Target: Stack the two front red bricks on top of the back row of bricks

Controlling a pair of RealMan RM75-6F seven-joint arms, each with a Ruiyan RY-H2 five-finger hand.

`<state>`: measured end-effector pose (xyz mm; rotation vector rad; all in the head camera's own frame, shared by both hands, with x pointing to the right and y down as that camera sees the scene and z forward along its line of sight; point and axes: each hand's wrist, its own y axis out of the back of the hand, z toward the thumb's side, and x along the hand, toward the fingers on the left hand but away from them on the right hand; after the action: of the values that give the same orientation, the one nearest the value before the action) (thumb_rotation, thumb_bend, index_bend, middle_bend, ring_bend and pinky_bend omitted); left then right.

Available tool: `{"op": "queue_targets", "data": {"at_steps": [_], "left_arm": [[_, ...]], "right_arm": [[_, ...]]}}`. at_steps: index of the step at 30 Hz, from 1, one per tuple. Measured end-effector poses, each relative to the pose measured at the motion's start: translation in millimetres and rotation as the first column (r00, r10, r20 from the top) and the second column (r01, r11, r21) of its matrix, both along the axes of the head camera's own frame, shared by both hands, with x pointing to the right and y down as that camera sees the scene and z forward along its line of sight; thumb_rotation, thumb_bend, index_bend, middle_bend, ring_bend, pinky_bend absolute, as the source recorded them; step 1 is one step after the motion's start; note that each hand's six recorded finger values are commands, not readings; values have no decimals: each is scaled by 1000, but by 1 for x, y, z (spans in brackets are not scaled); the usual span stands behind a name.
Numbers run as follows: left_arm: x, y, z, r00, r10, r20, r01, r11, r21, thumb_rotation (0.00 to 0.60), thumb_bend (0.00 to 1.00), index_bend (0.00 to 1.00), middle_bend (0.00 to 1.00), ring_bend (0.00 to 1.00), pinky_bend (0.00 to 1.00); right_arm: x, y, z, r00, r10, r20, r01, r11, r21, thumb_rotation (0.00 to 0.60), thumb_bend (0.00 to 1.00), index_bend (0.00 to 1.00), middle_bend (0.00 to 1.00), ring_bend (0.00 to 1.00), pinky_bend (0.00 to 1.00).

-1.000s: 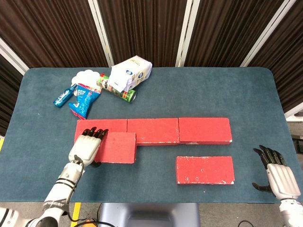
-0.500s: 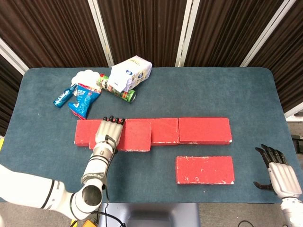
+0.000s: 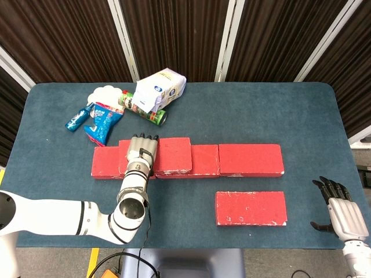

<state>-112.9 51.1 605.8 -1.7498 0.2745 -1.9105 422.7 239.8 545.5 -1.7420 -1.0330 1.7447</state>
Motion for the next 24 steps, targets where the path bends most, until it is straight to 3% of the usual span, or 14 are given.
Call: {"op": "queue_targets", "data": {"at_steps": [24], "left_arm": [[9, 4, 27, 1000, -6, -15, 6, 1000, -15, 600, 254, 0, 99, 0, 116]], "right_arm": [[1, -1, 2, 1000, 4, -2, -4, 1000, -4, 600, 0, 229, 136, 73, 0]]}}
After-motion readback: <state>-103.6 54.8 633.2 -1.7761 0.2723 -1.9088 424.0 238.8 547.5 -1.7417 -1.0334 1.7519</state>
